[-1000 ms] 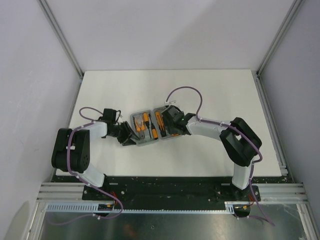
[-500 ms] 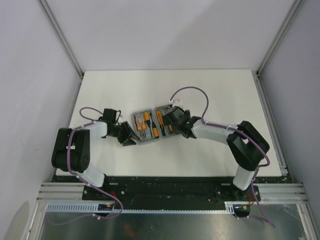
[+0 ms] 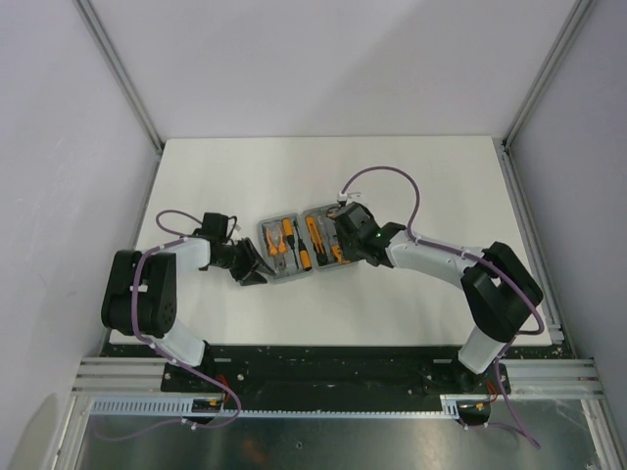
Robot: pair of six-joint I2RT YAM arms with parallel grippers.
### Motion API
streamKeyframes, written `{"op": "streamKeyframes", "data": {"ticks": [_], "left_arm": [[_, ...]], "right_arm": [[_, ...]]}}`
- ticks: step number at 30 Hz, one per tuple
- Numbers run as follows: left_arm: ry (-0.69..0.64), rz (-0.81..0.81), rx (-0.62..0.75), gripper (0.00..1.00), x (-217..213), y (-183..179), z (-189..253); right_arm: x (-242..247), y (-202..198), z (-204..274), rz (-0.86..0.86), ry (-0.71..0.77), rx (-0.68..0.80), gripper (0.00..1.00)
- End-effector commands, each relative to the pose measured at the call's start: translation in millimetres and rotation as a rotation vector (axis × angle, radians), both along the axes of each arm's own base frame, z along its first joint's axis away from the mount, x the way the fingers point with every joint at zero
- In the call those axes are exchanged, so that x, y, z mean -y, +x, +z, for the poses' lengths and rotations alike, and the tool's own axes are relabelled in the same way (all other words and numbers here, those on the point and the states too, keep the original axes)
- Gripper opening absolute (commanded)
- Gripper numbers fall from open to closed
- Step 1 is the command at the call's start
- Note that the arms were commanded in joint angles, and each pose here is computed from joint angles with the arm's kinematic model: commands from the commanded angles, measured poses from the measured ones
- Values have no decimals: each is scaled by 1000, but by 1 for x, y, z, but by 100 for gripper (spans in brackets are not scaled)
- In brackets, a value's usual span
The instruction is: Pack the tool kit
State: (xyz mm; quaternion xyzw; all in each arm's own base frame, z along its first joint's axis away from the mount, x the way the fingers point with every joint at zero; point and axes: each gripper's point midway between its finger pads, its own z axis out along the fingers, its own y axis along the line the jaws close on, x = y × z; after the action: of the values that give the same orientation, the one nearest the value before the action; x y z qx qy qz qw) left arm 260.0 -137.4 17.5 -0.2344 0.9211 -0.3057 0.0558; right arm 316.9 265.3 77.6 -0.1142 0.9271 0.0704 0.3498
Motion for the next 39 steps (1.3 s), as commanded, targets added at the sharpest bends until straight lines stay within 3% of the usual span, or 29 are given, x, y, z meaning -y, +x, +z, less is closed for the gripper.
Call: {"op": "streamKeyframes", "data": {"ticks": [1,11,23,32,39], "left_arm": [[87,-6,-55,42,-13,-11,-21],[89,-9,-61,41,-13,-12,-23],[94,-6,-86,39,-15,-16,-29],[65,2,-134,15,-17,-27,-36],[65,6,-128,13,-18,-25,-34]], "right_arm": [[-9,-4,-2,14,30,-50,39],[-12,4,-24,10,19,-73,29],[3,4,-56,-50,-18,-154,29],[6,10,-60,-84,1,-165,31],[-9,30,-6,-47,91,-38,36]]}}
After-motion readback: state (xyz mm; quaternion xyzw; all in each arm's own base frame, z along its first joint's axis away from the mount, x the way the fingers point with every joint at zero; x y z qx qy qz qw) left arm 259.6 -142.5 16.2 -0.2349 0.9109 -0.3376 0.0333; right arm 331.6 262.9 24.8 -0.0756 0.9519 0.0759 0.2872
